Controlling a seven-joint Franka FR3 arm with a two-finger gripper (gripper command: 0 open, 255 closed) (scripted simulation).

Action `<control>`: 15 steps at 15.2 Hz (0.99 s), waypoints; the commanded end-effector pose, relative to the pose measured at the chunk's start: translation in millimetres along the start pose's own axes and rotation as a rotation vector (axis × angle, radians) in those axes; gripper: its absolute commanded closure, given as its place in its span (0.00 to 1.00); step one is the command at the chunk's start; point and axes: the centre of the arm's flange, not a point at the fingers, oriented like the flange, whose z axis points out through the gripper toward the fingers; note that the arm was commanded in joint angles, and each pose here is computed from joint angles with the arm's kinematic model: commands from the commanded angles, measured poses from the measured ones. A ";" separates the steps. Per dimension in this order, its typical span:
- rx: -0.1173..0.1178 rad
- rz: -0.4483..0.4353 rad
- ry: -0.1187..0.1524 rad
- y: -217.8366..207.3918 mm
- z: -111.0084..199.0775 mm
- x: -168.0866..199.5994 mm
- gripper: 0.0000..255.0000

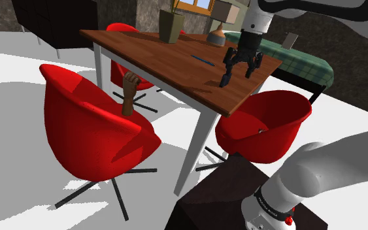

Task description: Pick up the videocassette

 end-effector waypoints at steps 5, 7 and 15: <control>0.026 0.493 -0.033 22.6 -10.6 81.6 0.00; 0.035 0.653 -0.043 38.0 -13.7 104.7 0.00; 0.047 0.868 -0.057 62.6 9.1 133.6 0.00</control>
